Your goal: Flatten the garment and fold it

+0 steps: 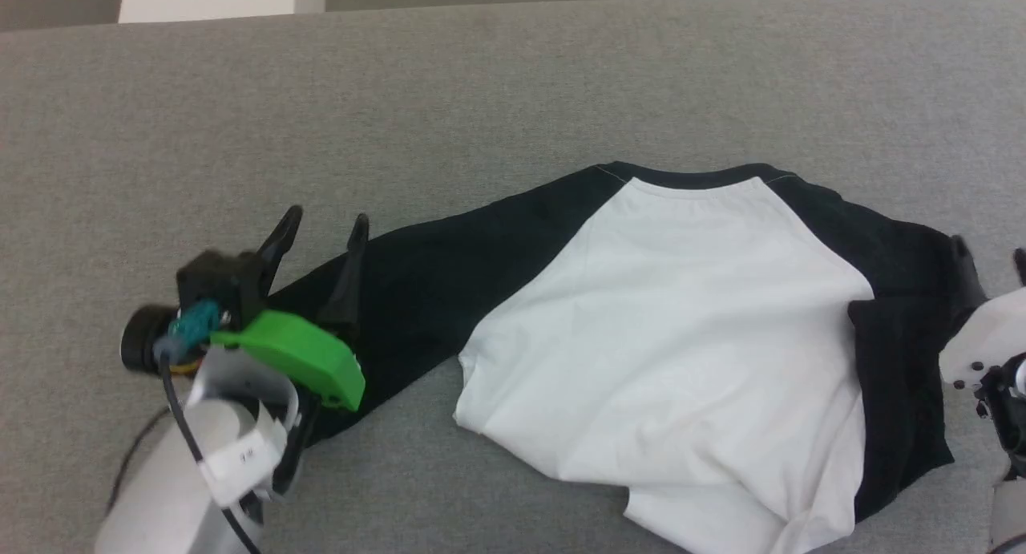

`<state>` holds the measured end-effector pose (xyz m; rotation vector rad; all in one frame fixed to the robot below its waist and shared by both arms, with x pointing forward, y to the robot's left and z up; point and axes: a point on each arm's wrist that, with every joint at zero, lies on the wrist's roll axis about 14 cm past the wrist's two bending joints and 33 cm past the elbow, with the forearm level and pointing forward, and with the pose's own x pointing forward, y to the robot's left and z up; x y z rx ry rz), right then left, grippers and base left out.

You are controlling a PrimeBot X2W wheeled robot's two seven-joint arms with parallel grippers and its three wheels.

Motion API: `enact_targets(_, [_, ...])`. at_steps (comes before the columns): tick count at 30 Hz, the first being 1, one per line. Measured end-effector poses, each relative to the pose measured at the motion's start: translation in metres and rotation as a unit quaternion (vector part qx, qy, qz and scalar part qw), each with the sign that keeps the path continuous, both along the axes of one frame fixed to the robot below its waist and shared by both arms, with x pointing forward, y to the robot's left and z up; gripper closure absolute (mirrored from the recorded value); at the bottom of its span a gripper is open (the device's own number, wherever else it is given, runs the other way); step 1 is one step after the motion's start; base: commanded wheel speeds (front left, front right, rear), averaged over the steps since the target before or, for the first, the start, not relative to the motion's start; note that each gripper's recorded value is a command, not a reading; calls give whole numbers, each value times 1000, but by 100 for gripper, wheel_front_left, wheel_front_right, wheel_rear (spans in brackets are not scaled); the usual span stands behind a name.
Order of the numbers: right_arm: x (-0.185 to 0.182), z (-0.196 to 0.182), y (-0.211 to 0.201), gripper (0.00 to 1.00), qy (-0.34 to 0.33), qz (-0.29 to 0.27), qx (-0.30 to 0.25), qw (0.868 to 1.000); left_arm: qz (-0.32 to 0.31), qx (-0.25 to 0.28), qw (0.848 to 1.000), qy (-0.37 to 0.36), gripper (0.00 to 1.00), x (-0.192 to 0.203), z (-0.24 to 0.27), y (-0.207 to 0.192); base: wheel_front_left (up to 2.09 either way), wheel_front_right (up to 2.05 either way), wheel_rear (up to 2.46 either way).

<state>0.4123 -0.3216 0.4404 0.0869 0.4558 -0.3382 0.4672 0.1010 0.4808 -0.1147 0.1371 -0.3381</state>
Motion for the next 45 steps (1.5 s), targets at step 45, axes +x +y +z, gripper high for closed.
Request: enact_targets(45, [-4, 43, 30, 0, -135, 70, -55, 987, -354, 211, 827, 382, 0, 17, -102, -101, 0, 0, 0])
